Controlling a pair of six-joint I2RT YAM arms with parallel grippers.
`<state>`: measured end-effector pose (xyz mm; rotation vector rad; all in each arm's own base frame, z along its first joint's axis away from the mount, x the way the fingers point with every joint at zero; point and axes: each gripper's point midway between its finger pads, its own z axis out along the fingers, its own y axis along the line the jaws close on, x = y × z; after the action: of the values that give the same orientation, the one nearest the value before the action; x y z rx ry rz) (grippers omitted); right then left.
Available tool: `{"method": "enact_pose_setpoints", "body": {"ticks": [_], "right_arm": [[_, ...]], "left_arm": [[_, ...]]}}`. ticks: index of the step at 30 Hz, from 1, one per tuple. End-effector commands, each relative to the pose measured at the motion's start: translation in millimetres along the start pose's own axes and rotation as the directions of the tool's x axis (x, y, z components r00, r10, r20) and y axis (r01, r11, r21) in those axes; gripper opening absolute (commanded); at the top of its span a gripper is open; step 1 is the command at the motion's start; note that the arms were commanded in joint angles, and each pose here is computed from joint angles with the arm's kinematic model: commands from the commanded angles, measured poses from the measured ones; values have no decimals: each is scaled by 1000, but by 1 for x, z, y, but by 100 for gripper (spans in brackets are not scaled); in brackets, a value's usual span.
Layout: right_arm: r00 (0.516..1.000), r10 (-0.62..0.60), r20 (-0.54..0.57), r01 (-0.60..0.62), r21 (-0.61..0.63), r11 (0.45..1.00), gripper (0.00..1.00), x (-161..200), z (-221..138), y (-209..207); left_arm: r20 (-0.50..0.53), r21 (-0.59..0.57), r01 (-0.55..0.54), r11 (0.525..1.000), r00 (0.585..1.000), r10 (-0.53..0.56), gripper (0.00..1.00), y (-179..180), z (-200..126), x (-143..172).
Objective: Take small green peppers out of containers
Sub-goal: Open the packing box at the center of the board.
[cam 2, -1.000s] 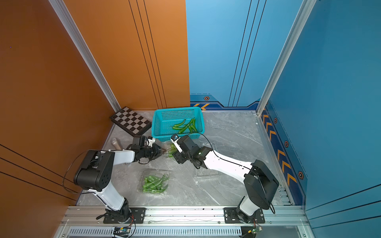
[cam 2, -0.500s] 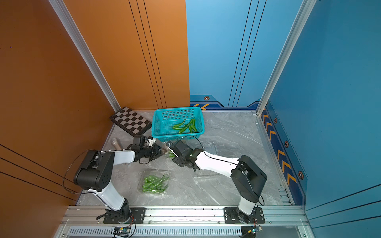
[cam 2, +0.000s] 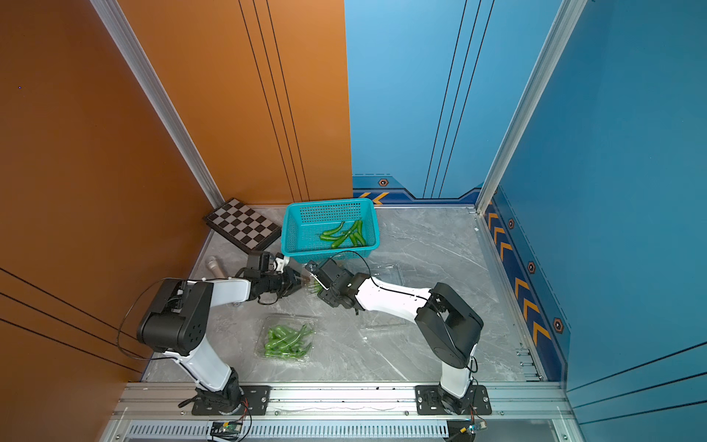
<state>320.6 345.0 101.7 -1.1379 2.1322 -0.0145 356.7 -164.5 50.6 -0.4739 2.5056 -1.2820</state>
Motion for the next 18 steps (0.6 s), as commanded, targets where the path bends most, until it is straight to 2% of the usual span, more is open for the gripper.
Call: {"method": "enact_pose_setpoints", "body": {"ticks": [1,3,9,15,18], "right_arm": [[998,51,40,-51,0,999,75,-13,3,-3],[997,64,51,-63,-17,998,75,-17,6,-1],[999,47,20,-48,58,997,73,-12,23,-8],[999,42,20,-46,232,972,69,-3,22,-41],[998,61,34,-68,272,960,66,1,14,-56]], "left_arm": [[-15,20,-19,1000,1000,20,22,-8,2,1],[-16,19,-20,1000,1000,20,22,-8,3,2],[-20,21,-19,1000,1000,19,21,-9,3,2],[-26,-1,-16,1000,1000,16,20,-5,3,2],[-34,-28,-18,999,999,17,18,-1,1,3]]}}
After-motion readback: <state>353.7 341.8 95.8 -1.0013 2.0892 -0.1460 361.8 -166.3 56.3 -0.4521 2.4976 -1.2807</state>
